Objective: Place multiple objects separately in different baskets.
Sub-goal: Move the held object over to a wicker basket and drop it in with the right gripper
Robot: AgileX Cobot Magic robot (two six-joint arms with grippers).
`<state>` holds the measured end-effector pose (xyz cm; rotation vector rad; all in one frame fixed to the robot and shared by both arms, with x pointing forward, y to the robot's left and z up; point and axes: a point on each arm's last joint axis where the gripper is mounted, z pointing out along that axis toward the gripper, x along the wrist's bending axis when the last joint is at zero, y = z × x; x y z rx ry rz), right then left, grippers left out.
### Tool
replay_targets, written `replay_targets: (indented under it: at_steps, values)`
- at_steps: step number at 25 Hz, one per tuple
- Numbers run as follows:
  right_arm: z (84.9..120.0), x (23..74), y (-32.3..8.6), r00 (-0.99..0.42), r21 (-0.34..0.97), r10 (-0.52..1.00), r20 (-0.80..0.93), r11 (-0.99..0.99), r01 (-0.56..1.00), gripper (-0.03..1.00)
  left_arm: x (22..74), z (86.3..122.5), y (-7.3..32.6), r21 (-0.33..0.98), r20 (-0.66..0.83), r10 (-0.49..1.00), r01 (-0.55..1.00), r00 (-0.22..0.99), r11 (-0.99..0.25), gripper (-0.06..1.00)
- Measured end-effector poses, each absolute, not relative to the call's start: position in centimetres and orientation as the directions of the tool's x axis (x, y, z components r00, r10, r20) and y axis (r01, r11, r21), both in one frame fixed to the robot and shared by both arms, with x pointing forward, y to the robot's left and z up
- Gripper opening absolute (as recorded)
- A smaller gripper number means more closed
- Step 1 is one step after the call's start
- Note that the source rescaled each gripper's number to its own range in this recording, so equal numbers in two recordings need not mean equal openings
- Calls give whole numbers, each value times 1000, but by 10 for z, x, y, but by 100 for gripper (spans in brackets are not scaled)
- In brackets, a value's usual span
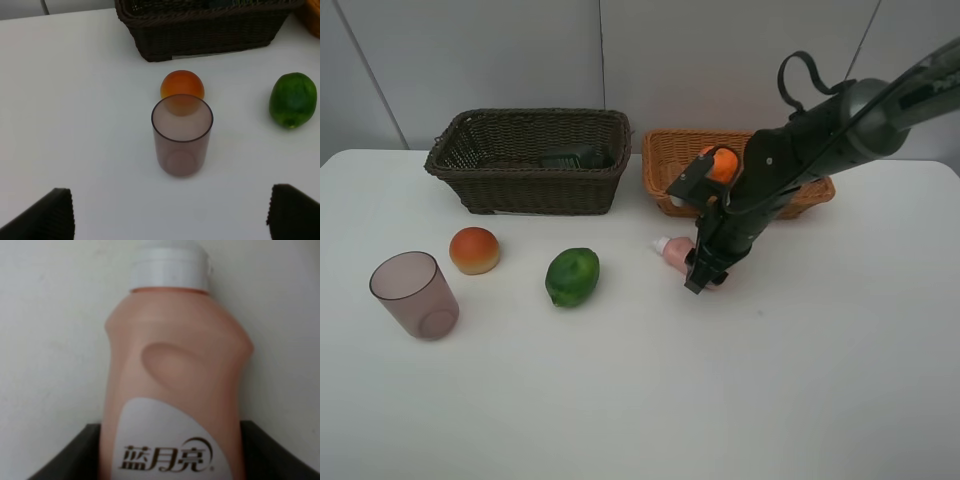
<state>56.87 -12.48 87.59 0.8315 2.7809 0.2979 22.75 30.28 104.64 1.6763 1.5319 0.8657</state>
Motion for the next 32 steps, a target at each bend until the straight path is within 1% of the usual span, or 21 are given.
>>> replay_targets:
  at_steps: [3,6,11,17,20,23,27,29,32]
  values:
    - [886,565,-124,-802,254,583,-132,802,541,28,227,1046,303,845,20,997,532,79,-59,100]
    - [910,558,-120,-801,281,585,-129,796,536,28,227,1046,303,845,20,997,532,79,-59,100]
    - [947,557,-116,-772,288,631,-69,754,591,28,227,1046,303,845,20,997,532,79,-59,100]
    - [994,561,-93,-729,254,685,-10,707,660,28,228,1046,303,845,20,997,532,79,-59,100]
    - [1019,566,-75,-724,273,690,-11,699,661,28,228,1046,303,845,20,997,532,79,-59,100]
    - [1033,575,-53,-741,314,670,-38,712,628,28,228,1046,303,845,20,997,532,79,-59,100]
    - [1041,589,-20,-764,384,641,-67,724,574,28,228,1046,303,845,20,997,532,79,-59,100]
    - [1044,597,-5,-770,443,633,-84,716,540,28,228,1046,303,845,20,997,532,79,-59,100]
    - [1043,612,14,-764,564,636,-110,673,479,28,228,1046,303,845,20,997,532,79,-59,100]
